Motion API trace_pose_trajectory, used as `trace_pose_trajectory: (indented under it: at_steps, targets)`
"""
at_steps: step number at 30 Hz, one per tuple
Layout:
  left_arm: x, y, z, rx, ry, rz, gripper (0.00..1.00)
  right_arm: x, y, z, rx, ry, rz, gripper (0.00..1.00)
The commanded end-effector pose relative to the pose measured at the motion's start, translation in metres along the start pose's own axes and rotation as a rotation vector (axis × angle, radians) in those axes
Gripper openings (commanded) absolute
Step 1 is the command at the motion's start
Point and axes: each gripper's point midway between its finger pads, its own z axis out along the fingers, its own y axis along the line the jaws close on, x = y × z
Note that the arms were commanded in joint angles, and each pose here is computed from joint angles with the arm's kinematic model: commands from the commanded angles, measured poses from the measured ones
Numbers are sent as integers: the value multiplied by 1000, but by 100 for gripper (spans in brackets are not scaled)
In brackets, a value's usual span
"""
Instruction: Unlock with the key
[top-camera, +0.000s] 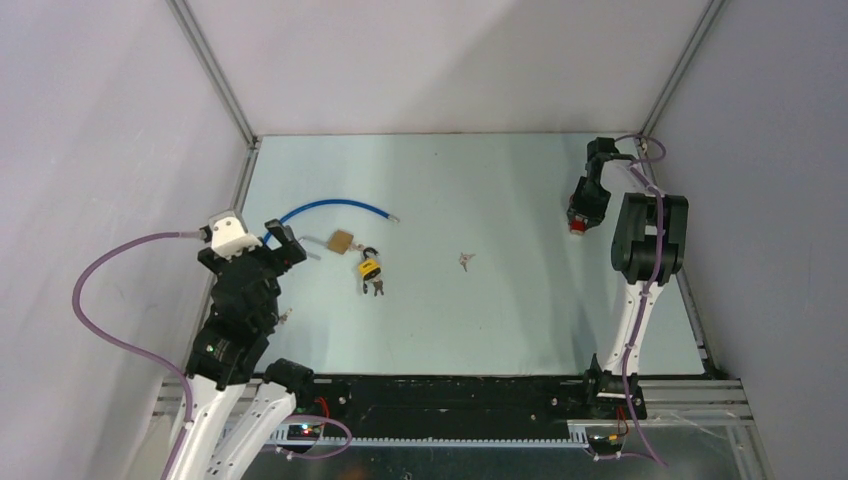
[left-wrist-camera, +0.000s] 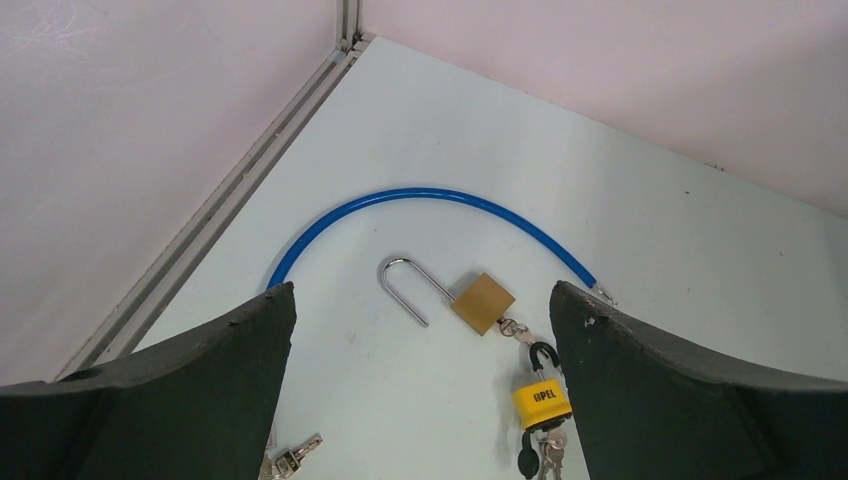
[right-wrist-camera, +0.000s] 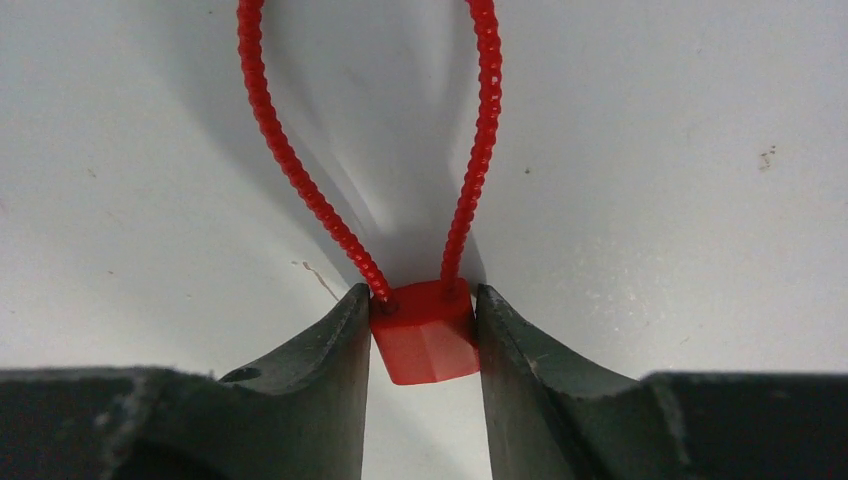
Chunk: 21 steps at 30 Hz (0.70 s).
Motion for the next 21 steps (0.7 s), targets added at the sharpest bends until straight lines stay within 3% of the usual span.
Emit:
trace_pose_trajectory:
  at_steps: [1,6,8,9,15,21]
  targets:
    - [-4,-4,0,22,-24,4,100,17,9,1,-2,22,-68,35]
    - [-1,-7,1,44,-17,7,100,23,27,-28,-8,-68,-127,18]
    - [-1,-9,0,51,-16,7,100,25,33,-44,0,-116,-146,2]
    - [0,-9,0,54,-15,7,100,29,39,-53,-2,-137,-161,0]
    - [2,-11,1,63,-6,6,100,59,80,-104,-39,-240,-285,0]
    - [6,-15,3,75,10,0,100,128,154,-143,-189,-262,-451,0]
